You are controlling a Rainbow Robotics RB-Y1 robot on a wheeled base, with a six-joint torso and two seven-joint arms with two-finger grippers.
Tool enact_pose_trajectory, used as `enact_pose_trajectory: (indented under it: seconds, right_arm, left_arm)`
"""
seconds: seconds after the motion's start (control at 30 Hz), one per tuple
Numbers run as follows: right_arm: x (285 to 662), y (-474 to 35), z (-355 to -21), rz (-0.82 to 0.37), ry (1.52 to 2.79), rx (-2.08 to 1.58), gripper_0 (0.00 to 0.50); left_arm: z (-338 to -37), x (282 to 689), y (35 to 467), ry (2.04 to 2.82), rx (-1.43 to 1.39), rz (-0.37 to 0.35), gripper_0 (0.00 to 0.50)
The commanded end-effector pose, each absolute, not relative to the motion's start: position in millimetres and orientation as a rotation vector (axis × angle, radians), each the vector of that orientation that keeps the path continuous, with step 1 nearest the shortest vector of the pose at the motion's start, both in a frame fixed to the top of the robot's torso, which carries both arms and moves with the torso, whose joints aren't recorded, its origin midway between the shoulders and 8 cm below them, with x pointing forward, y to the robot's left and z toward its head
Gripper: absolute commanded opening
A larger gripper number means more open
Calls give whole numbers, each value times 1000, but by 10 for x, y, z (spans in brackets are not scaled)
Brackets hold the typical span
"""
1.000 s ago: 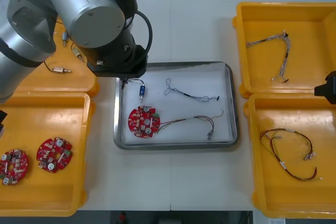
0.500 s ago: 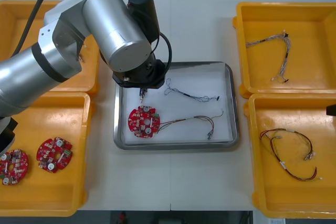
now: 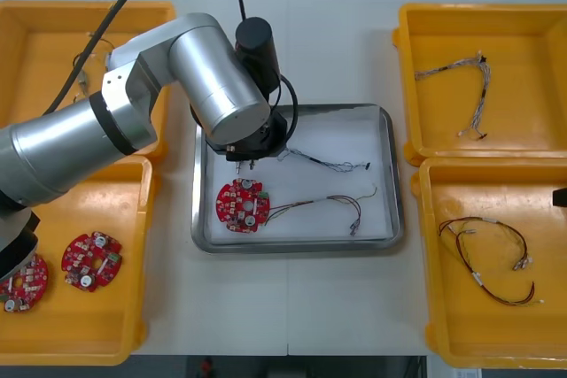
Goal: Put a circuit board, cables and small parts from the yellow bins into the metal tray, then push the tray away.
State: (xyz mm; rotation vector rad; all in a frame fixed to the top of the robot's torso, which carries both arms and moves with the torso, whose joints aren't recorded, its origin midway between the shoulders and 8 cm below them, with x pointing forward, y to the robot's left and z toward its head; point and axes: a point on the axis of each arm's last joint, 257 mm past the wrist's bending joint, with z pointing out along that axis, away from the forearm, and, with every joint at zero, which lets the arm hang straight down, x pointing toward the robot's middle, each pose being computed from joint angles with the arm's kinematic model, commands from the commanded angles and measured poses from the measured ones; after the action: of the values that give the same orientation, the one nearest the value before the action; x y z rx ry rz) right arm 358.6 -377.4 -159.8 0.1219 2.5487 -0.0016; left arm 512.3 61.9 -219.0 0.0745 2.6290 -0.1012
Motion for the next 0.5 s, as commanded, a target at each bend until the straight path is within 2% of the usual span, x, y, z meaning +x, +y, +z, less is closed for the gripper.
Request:
enact_pose_trajectory:
  seconds: [0.03,0.4,0.43,0.47,0.5]
  right_arm:
    - [3524,-3936,-1468,-67,2520,150,500]
    - [3518,-3918,-1456,-60,2516,152,500]
    - [3518,-3915,-1456,-57,2517,153,500]
    - [3518,-3911,-1457,-55,2517,154,500]
    - [3517,-3907,-1458,-54,2517,151,500]
  left_arm:
    - [-2065,5185,375,2579,34,-142,0]
    - [-2068,5207,374,2574,11,-149,5]
    - [-2078,5206,382,2576,4,-149,133]
    - [-2071,5210,372,2573,3,-154,391]
    - [-2065,5217,370,2571,-1,-156,500]
